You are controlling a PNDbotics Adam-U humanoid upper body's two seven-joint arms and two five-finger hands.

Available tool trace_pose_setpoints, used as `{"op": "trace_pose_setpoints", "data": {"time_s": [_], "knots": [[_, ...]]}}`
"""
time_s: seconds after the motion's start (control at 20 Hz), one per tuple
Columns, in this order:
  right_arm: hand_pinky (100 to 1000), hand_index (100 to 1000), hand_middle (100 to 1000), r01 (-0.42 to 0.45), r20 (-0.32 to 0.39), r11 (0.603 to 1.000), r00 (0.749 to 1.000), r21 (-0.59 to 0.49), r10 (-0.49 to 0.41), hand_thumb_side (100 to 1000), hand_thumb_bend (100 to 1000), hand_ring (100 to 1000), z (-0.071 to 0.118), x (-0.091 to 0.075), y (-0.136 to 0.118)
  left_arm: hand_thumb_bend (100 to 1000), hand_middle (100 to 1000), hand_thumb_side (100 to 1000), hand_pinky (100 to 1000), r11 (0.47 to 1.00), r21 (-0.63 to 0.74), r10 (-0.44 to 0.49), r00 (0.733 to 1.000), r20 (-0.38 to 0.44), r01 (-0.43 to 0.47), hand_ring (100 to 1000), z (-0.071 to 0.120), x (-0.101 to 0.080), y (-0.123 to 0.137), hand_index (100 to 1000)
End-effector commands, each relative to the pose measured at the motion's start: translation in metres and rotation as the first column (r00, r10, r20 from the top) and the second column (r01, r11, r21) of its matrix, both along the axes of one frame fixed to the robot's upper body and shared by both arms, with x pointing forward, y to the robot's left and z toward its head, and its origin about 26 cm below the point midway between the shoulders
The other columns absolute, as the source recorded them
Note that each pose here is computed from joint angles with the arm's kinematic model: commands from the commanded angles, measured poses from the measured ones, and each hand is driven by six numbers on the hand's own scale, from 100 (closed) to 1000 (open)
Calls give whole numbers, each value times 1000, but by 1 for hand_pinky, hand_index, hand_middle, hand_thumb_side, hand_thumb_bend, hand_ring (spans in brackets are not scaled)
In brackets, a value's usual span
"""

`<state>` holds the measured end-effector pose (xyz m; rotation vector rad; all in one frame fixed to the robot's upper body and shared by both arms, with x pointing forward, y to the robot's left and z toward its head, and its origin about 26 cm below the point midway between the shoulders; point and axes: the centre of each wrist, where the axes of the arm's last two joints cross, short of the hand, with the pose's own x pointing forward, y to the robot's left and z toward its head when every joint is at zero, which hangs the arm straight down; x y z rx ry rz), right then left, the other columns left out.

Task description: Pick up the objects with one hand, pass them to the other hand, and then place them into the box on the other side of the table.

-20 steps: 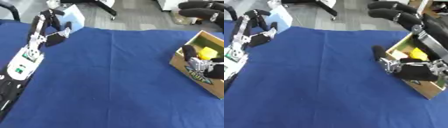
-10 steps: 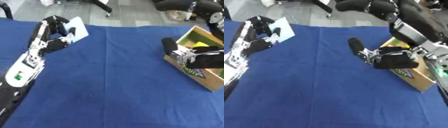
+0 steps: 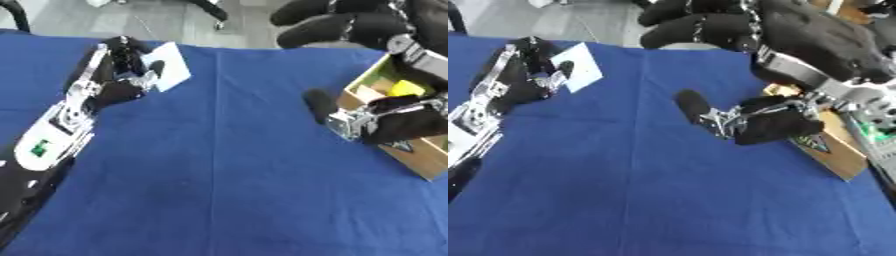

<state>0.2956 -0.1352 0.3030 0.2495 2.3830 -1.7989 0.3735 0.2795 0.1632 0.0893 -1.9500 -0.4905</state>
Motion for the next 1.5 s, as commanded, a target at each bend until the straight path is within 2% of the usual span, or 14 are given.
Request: {"op": "trace_pose_setpoints", "data": {"time_s": [0.05, 0.45, 0.85, 1.05, 1.5], "knots": [[885, 854, 852, 33, 52, 996, 998, -78, -29, 263, 100, 842, 7, -6, 0, 251, 311, 100, 480, 999, -8, -53, 998, 17, 54, 343, 17, -1, -2, 346], [881, 872, 852, 142, 74, 978, 988, -153, -133, 294, 100, 844, 8, -4, 0, 243, 312, 100, 479, 977, -120, -171, 985, 31, 174, 344, 32, -7, -23, 348], [886, 944, 876, 253, 55, 950, 967, -182, -248, 287, 100, 854, -8, 19, 3, 237, 313, 100, 477, 956, -141, -245, 963, 109, 259, 346, 49, -19, -44, 350], [890, 959, 880, 281, 25, 950, 960, -136, -280, 253, 100, 855, -16, 30, 4, 233, 313, 100, 476, 941, -167, -273, 952, 139, 294, 346, 54, -22, -54, 352], [895, 975, 900, 296, -64, 953, 954, 68, -292, 160, 100, 857, -27, 45, 10, 225, 316, 100, 476, 894, -234, -340, 919, 197, 381, 349, 55, -26, -77, 356]]}}
